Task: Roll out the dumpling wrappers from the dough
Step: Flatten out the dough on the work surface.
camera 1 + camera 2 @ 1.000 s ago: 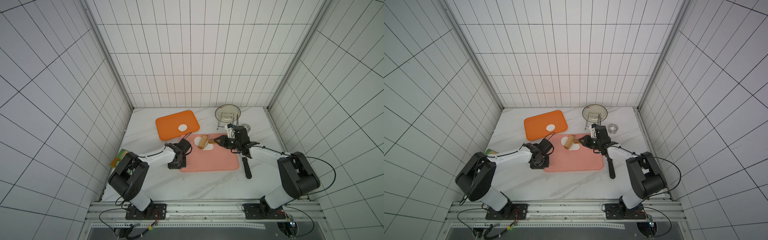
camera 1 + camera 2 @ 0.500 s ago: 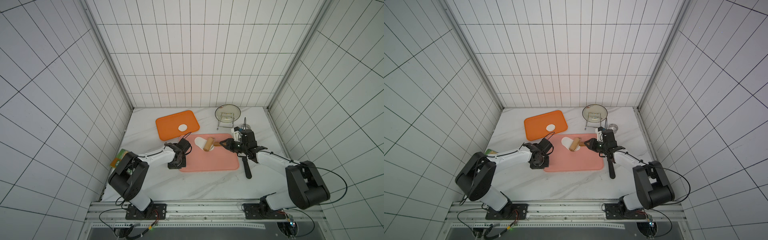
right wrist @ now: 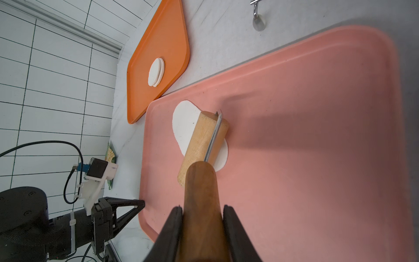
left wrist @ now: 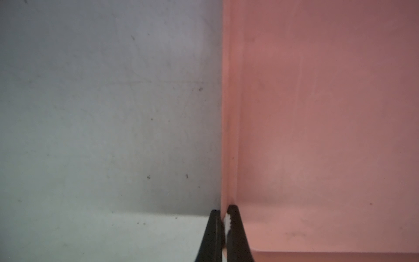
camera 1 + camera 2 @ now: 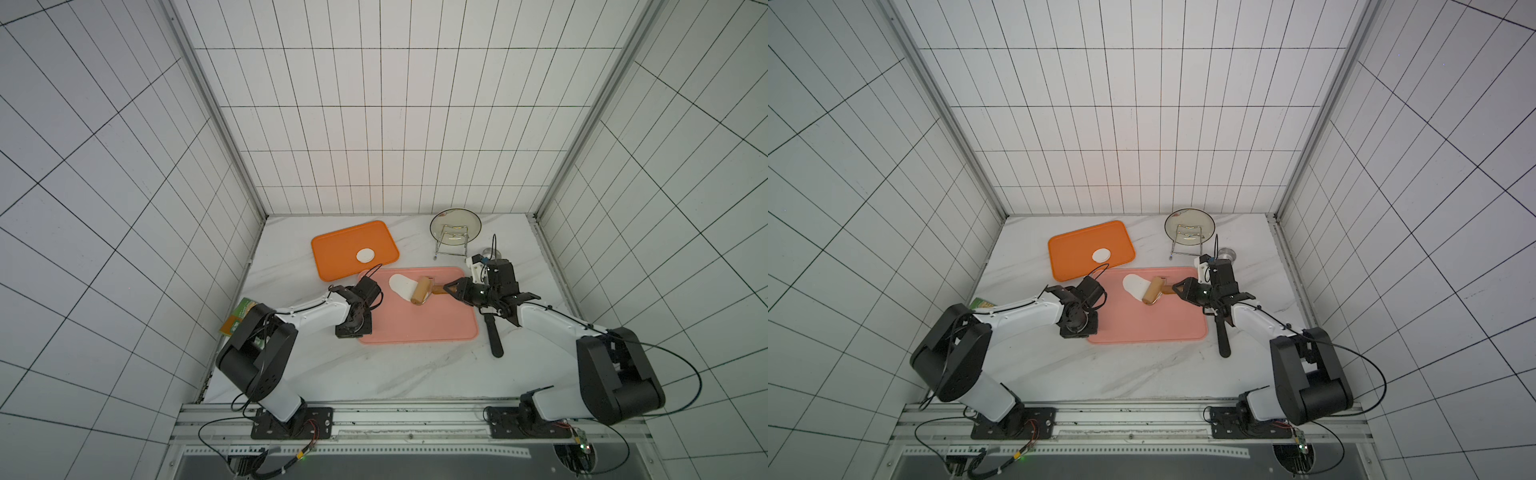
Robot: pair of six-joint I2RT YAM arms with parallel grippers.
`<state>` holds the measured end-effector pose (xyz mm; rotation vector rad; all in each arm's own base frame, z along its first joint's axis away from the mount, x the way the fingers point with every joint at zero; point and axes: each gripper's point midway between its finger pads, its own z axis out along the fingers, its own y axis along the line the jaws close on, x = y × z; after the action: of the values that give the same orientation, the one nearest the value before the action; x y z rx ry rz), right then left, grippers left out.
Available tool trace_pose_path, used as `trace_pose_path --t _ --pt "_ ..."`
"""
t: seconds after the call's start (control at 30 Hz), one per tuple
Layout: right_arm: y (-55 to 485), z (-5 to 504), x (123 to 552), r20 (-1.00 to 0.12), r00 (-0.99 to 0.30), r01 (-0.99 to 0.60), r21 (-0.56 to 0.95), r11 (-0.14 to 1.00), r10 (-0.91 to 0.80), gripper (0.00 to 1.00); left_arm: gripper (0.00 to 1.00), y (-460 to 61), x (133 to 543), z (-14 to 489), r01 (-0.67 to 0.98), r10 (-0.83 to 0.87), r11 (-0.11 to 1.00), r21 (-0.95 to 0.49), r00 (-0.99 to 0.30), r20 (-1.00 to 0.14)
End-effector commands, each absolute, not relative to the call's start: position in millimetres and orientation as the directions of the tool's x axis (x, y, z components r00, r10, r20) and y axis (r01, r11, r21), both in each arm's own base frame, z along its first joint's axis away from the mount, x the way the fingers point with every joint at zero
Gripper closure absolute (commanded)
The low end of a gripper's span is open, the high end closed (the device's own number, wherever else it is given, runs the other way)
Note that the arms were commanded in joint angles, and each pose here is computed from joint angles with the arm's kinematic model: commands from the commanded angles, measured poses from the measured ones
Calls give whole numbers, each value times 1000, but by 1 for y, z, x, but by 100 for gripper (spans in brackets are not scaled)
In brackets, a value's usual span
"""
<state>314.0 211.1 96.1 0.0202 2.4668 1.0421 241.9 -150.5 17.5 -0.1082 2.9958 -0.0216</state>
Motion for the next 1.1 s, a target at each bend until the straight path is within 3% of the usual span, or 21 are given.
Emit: trace_pose_path --t 0.0,0.3,0.7,0.9,1.07 --pt "169 -6 233 -74 -992 63 448 892 107 100 100 -133 244 -10 -99 -90 993 59 -986 -139" --pt "196 -6 243 -80 -993 35 487 873 84 100 100 -133 246 -7 -103 -93 993 61 -985 -143" --pt "126 0 230 -83 -972 166 410 897 218 100 100 -124 245 -8 -125 -115 990 65 -983 -142" --pt "111 16 233 -123 -955 195 420 886 268 100 100 -119 238 -9 -126 -115 989 76 -984 -134" --pt "127 61 256 -225 -939 111 519 848 260 100 100 -117 235 -7 -130 -119 989 75 -984 -133"
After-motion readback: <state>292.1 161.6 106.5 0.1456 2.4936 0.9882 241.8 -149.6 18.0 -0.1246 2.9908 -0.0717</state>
